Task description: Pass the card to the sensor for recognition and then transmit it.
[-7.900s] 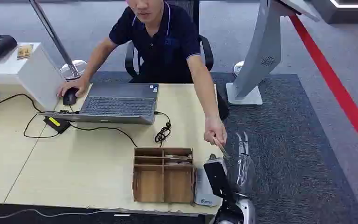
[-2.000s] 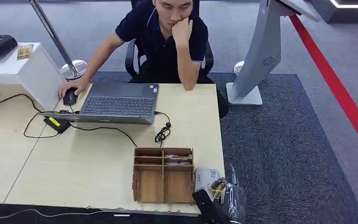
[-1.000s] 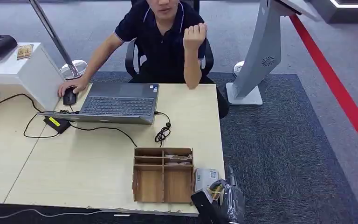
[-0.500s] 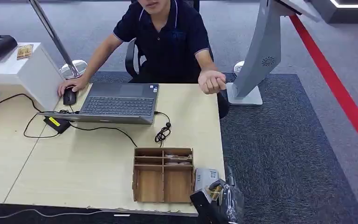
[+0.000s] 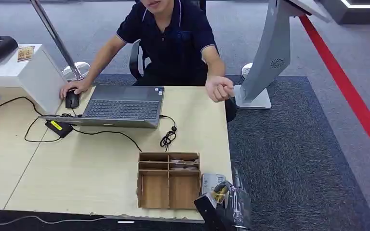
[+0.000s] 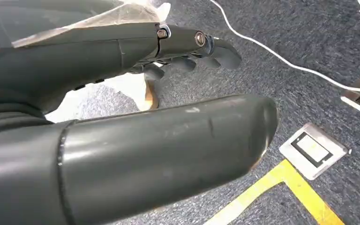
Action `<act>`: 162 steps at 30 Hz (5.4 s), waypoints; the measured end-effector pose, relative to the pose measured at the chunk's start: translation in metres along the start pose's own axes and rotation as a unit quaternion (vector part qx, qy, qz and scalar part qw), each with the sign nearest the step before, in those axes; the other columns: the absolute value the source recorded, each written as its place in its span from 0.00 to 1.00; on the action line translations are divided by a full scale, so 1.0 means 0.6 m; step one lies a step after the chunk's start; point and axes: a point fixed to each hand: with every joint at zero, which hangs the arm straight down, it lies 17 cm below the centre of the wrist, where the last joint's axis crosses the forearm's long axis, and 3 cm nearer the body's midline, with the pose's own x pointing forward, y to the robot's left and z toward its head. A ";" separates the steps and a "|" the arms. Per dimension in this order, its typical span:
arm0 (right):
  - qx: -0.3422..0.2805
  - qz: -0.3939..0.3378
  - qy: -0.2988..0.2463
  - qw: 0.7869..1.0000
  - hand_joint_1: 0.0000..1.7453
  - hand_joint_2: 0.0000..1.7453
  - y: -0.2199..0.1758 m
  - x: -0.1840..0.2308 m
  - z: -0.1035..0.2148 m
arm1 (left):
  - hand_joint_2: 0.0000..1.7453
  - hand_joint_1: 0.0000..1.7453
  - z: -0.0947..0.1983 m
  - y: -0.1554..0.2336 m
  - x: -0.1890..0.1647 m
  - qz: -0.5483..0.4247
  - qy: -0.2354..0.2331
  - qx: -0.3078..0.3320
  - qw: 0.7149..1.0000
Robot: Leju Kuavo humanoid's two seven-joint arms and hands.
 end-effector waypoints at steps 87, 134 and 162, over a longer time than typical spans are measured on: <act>-0.067 -0.028 -0.128 0.989 0.00 1.00 -0.116 0.193 -0.086 | 0.00 0.00 0.002 -0.004 0.015 -0.041 -0.030 -0.003 0.999; -0.013 0.105 -0.172 0.979 0.00 1.00 0.016 0.194 -0.093 | 0.00 0.00 0.001 0.002 0.030 -0.055 -0.038 -0.001 0.998; -0.003 0.113 -0.168 0.979 0.01 1.00 0.030 0.184 -0.093 | 0.00 0.00 0.001 0.003 0.031 -0.057 -0.039 -0.001 0.998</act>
